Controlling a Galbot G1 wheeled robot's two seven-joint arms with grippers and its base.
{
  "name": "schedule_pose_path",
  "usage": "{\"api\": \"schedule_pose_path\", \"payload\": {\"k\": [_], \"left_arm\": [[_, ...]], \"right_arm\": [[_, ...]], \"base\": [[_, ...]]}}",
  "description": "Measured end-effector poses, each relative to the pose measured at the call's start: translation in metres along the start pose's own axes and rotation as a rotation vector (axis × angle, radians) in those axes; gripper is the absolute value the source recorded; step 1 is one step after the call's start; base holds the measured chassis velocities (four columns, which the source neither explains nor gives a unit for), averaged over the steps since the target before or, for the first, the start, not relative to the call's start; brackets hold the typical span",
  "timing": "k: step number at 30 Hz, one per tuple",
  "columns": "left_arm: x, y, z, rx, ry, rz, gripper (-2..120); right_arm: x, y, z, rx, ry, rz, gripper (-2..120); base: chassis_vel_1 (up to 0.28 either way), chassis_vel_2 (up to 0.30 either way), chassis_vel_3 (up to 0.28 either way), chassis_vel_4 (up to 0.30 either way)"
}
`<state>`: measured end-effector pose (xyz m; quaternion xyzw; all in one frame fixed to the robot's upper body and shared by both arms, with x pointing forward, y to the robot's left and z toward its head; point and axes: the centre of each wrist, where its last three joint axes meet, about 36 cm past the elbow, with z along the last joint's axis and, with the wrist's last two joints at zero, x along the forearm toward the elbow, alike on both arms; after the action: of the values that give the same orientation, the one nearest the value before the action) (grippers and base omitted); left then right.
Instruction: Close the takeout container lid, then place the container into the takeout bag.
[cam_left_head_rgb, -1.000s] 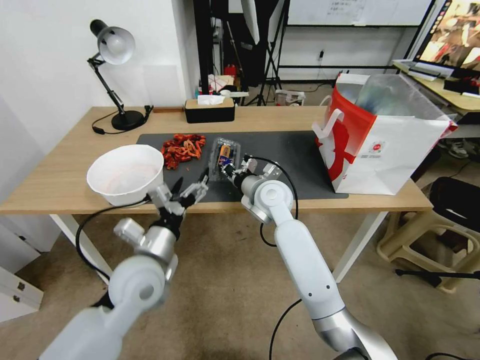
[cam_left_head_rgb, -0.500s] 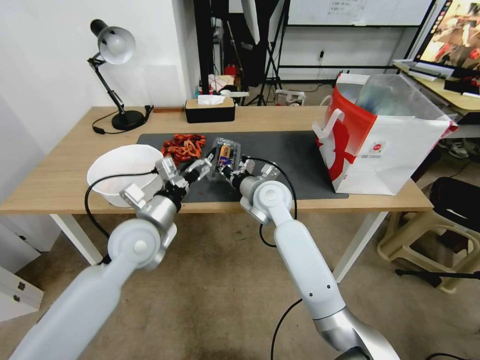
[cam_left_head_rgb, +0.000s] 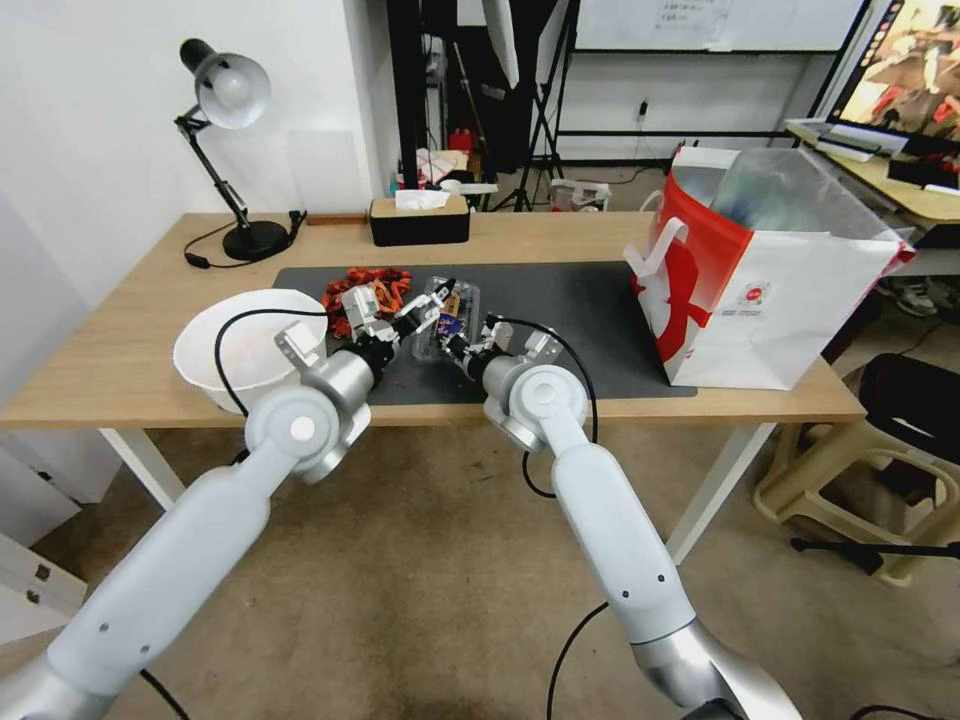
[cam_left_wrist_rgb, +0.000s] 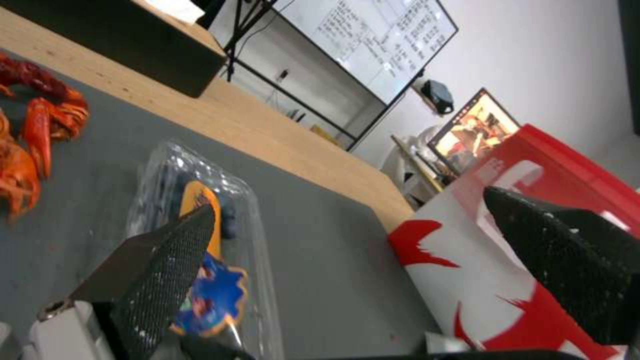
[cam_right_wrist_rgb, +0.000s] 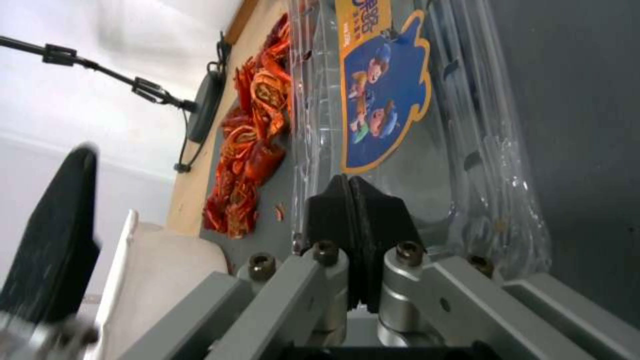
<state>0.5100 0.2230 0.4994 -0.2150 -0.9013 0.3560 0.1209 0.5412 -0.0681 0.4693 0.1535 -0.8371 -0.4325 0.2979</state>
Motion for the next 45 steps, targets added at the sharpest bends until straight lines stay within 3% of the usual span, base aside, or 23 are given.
{"api": "schedule_pose_path", "payload": {"k": [11, 16, 23, 34, 45], "left_arm": [[-0.024, 0.013, -0.010, -0.044, 0.110, -0.065, 100], [-0.049, 0.020, -0.030, 0.020, 0.199, -0.125, 100], [-0.059, 0.030, -0.042, 0.017, 0.264, -0.192, 100], [-0.067, 0.043, -0.048, -0.015, 0.276, -0.253, 100], [-0.069, 0.048, -0.046, -0.015, 0.304, -0.267, 100]], "right_arm": [[0.001, -0.001, 0.002, -0.001, 0.001, -0.001, 0], [0.001, -0.001, 0.003, 0.002, 0.001, 0.001, 0], [0.002, -0.003, 0.003, 0.005, 0.000, 0.002, 0], [0.002, -0.004, 0.005, 0.009, 0.002, 0.001, 0], [0.000, 0.000, 0.005, 0.015, 0.006, -0.003, 0]], "base": [[0.000, 0.000, 0.000, 0.000], [0.000, 0.000, 0.000, 0.000], [0.000, 0.000, 0.000, 0.000], [0.000, 0.000, 0.000, 0.000], [0.000, 0.000, 0.000, 0.000]]}}
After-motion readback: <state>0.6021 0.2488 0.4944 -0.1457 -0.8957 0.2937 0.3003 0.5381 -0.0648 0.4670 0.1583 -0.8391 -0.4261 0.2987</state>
